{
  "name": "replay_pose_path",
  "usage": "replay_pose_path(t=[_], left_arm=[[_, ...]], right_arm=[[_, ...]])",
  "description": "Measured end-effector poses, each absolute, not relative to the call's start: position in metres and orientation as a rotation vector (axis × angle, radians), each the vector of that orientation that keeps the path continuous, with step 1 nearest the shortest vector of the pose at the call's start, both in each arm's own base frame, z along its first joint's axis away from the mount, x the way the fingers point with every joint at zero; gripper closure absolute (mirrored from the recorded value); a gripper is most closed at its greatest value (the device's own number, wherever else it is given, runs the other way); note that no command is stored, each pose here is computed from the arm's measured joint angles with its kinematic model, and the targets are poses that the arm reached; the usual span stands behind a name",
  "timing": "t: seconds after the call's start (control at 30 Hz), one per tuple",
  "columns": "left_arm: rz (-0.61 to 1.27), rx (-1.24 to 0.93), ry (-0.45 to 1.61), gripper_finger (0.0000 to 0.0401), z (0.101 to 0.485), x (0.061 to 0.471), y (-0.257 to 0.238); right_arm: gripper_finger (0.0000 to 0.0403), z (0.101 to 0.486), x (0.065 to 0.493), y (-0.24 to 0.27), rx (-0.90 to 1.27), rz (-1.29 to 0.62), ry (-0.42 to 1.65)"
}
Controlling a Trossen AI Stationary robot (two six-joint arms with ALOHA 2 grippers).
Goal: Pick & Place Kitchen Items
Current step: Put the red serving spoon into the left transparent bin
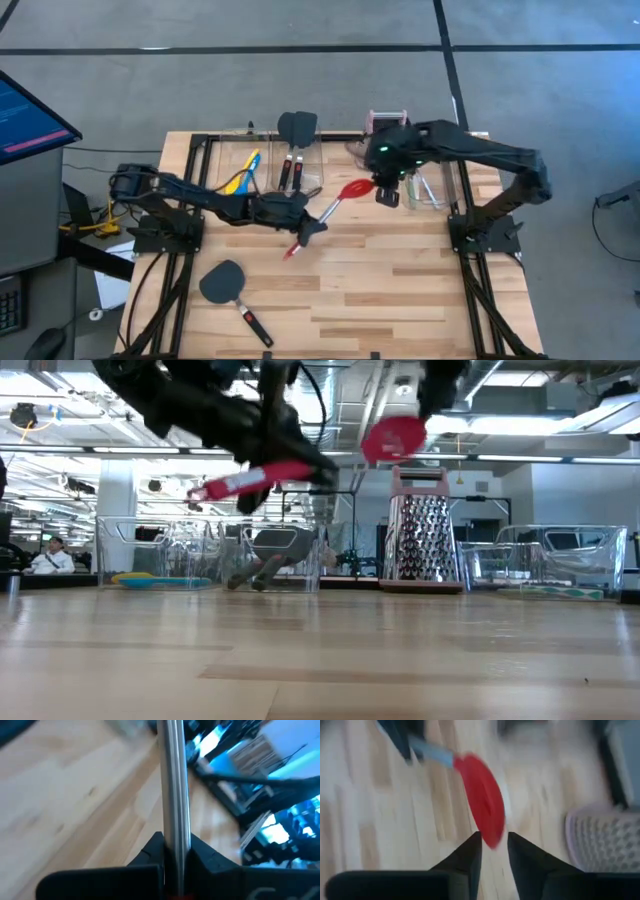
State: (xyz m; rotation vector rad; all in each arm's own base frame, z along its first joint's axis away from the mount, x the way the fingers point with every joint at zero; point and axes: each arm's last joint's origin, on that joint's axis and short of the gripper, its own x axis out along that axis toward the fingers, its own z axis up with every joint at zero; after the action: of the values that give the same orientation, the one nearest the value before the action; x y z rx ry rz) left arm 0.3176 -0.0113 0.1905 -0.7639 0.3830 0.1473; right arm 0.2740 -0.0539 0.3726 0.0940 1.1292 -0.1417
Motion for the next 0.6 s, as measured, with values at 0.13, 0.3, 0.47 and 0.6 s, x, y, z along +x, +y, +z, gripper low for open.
replay_pose_path(t=[0.13, 0.3, 0.47, 0.6], left_arm=[[0.139, -0.702, 0.275, 0.0385, 0.22, 0.307, -0.01], [0.132, -0.613, 0.118, 0.0385, 0.261, 0.287, -0.008], [0.141, -0.546, -0.008, 0.0385, 0.294, 0.264, -0.006], [0.151, -0.488, -0.08, 0.0385, 0.313, 0.246, -0.006]], right_arm=[[0.0342, 0.408, 0.255, -0.042, 0.106, -0.149, 0.875], [0.037, 0.44, 0.218, -0.027, 0.135, -0.161, 0.696], [0.0392, 0.458, 0.182, -0.011, 0.161, -0.225, 0.594], [0.0401, 0.465, 0.166, 0.004, 0.143, -0.25, 0.535]])
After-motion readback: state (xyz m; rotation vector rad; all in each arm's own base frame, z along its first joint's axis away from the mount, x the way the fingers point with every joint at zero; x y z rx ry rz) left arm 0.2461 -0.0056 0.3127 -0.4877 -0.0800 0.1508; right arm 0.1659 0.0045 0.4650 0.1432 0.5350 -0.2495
